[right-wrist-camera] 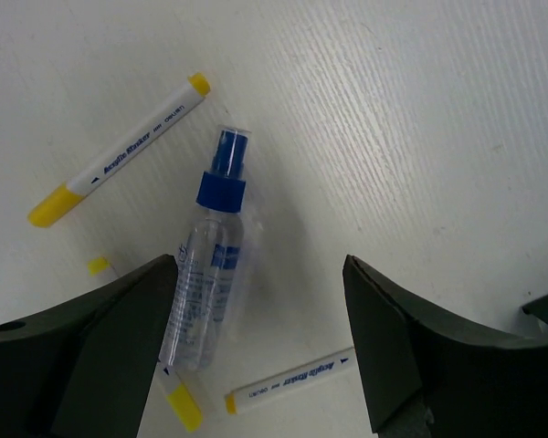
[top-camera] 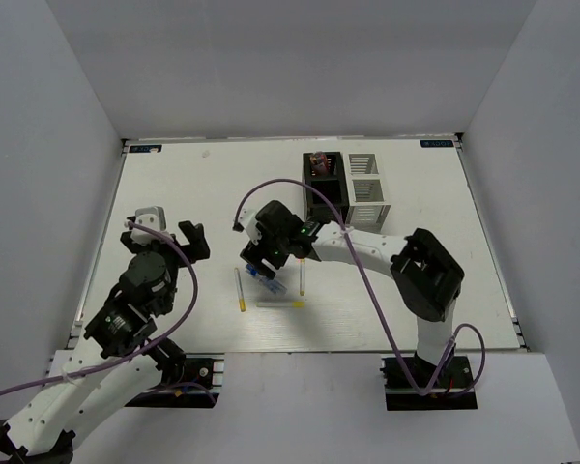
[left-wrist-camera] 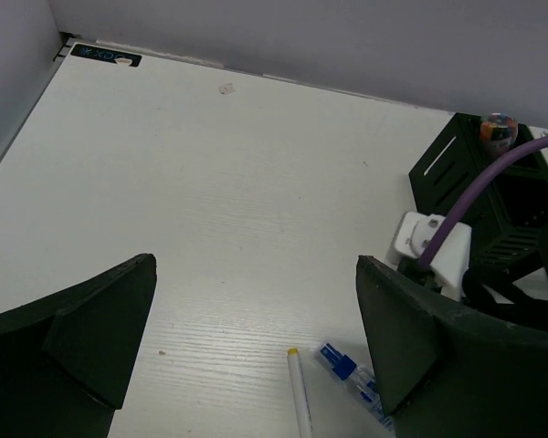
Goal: Sort the stationery into containers
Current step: Pick up the stationery from the center of the board.
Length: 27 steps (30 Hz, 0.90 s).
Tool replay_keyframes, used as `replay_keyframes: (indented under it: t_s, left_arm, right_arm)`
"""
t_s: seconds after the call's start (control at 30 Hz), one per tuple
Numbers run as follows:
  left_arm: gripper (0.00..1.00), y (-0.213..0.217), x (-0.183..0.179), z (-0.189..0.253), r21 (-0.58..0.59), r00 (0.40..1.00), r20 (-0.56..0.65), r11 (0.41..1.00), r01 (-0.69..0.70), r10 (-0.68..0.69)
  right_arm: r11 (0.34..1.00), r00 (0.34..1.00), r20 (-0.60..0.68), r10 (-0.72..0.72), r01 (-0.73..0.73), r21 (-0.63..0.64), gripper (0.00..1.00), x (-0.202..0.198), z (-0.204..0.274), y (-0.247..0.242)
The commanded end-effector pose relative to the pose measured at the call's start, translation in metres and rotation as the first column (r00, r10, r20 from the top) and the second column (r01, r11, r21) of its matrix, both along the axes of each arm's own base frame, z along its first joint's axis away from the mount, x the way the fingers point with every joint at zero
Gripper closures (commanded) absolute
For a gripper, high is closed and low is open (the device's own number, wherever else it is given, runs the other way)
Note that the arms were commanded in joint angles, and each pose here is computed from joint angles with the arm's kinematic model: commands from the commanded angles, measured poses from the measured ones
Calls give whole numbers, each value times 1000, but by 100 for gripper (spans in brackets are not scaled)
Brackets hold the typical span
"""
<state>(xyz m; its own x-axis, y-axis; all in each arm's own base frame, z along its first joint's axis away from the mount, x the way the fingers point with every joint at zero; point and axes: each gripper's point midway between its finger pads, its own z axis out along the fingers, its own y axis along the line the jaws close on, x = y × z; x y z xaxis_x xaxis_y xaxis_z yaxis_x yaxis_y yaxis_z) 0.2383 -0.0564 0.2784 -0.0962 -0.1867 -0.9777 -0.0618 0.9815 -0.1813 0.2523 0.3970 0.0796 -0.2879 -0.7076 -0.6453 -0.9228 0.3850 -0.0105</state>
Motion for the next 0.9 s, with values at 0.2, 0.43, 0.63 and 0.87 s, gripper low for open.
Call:
replay_keyframes:
  t_s: [0.2,0.43,0.63,0.87]
  left_arm:
    - [0,-1,0,-4,4,1000,-10,1000,7,-7]
    - [0,-10,0,-7,19,998,-16,998,60,-59]
    - [0,-17,3,-10,20,996,-26,996,90,-89]
    - [10,-41,2,-13,26,975,-29,975,219,-219]
  right_arm:
    - [997,999,-35,34,-36,-64,29,-17,-17,10]
    - [985,992,-96,81,-94,-143,34,-37,-52,10]
    - [981,991,-108,80,-97,-170,47,-37,-66,10]
    - [984,993,-82,81,-93,-153,100,-29,-45,4]
